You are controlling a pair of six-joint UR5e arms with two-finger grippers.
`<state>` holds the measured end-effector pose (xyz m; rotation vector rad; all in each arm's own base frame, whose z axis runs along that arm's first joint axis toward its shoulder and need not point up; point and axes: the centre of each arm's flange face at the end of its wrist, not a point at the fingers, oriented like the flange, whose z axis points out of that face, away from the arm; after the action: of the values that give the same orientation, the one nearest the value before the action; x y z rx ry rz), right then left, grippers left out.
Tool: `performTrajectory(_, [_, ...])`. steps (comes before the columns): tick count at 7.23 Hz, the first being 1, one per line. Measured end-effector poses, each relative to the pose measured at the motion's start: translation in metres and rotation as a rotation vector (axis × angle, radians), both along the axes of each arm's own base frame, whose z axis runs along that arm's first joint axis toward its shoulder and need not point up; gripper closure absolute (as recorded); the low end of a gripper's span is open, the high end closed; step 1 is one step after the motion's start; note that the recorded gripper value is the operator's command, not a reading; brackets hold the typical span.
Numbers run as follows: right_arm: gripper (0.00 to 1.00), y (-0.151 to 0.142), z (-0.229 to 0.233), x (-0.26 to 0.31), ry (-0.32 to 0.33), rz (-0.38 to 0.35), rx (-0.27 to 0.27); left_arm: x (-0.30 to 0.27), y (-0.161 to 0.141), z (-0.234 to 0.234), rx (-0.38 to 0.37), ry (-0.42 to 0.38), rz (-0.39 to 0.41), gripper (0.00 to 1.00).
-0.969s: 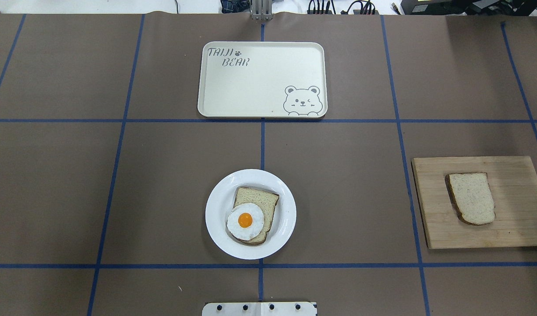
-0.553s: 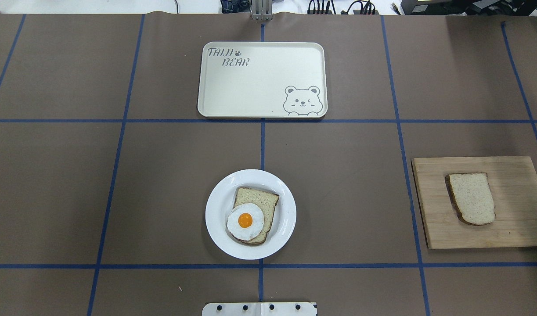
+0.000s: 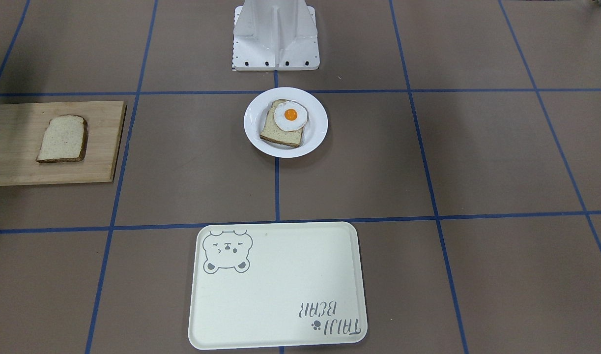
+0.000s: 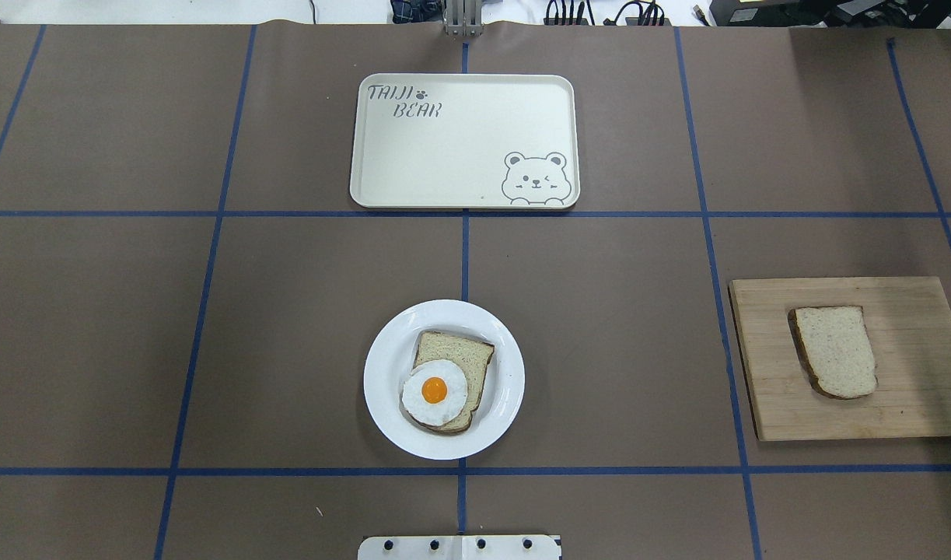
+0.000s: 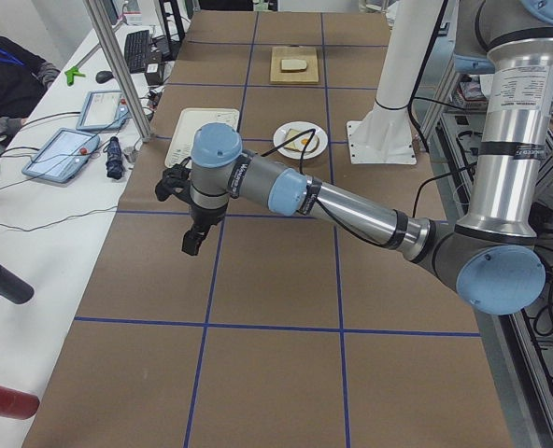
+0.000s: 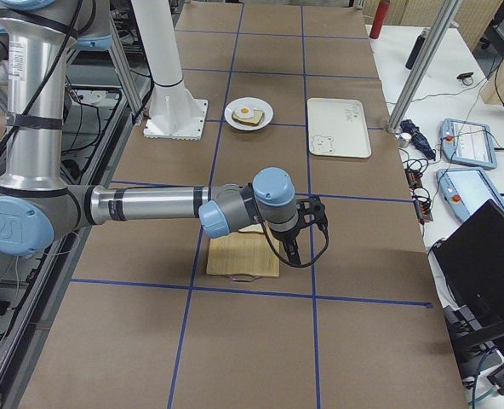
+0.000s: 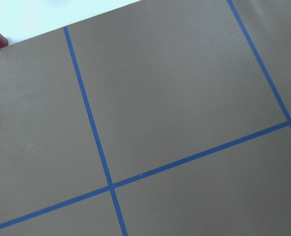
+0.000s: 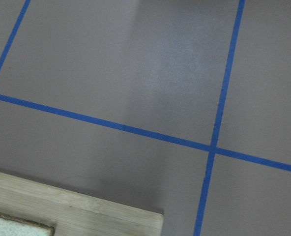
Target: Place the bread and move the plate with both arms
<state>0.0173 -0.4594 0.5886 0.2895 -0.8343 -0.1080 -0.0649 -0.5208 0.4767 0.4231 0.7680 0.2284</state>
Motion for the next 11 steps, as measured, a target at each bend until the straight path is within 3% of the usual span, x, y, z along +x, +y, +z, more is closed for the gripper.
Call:
performTrajectory(2, [0.01, 0.013, 0.004, -0.052, -0.064, 0.038, -0.099, 0.000, 0.009, 0.009, 0.024, 0.009, -0.021, 0.02])
performTrajectory(4, [0.05, 0.033, 0.005, -0.117, -0.105, 0.089, -0.153, 0.000, 0.014, 0.011, 0.026, 0.015, -0.035, 0.02])
performTrajectory(7, [0.34, 0.057, 0.029, -0.186, -0.159, 0.109, -0.148, 0.000, 0.017, 0.014, 0.025, 0.012, -0.037, 0.02])
performTrajectory(9, [0.58, 0.065, 0.035, -0.203, -0.163, 0.094, -0.140, 0.000, 0.017, 0.014, 0.024, 0.012, -0.038, 0.02])
performTrajectory(11, [0.63, 0.068, 0.034, -0.209, -0.165, 0.083, -0.137, 0.000, 0.017, 0.014, 0.023, 0.012, -0.038, 0.02])
